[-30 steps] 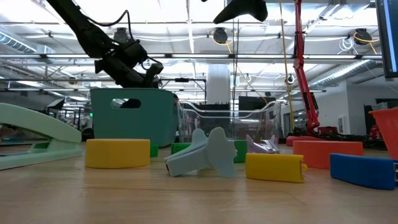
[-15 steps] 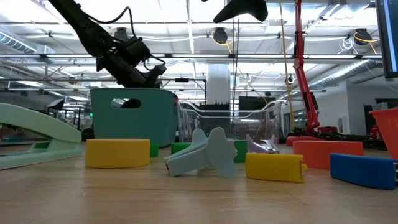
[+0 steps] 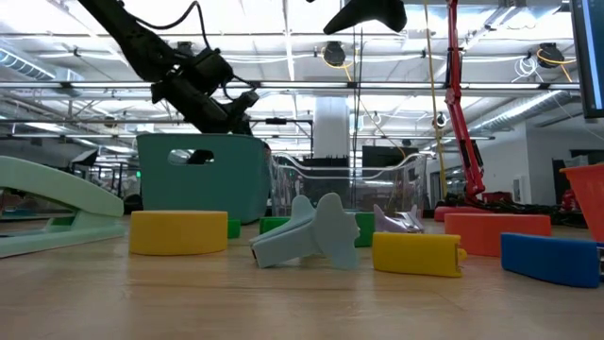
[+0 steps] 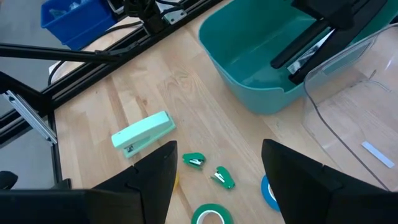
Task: Pick and place Stapler, Stapler remover, tape
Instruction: Put the large black stapler into the blue bin
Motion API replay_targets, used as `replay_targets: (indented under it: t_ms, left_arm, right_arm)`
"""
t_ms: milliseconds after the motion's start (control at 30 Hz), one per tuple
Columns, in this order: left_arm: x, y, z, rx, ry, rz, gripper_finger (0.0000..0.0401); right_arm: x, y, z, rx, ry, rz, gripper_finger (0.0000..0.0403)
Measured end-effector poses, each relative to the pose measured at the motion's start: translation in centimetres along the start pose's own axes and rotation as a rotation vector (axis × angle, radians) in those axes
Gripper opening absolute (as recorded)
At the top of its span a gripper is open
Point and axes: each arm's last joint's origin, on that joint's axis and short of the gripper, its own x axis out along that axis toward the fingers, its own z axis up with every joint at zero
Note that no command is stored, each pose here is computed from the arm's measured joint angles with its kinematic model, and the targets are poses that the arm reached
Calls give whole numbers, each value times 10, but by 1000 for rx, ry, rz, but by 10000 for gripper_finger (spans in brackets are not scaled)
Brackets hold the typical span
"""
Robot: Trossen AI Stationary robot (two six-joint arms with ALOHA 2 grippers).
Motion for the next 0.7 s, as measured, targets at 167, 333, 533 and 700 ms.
replay_targets:
  t_ms: [167,333,533,700]
  left_arm:
    - [9,7,-3,-17,43,69,166]
    - [22,15,-8,-31,82,96,166]
    - [31,19,-9,-54,96,76,166]
    - [34,24,-9,-78,103,90,166]
  right_arm:
    - [0,0,1,5,-4,6,226]
    - [0,2,2,9,-18,17,224]
    - [0,2,2,9,-18,18,224]
    - [0,2,2,10,-20,20,224]
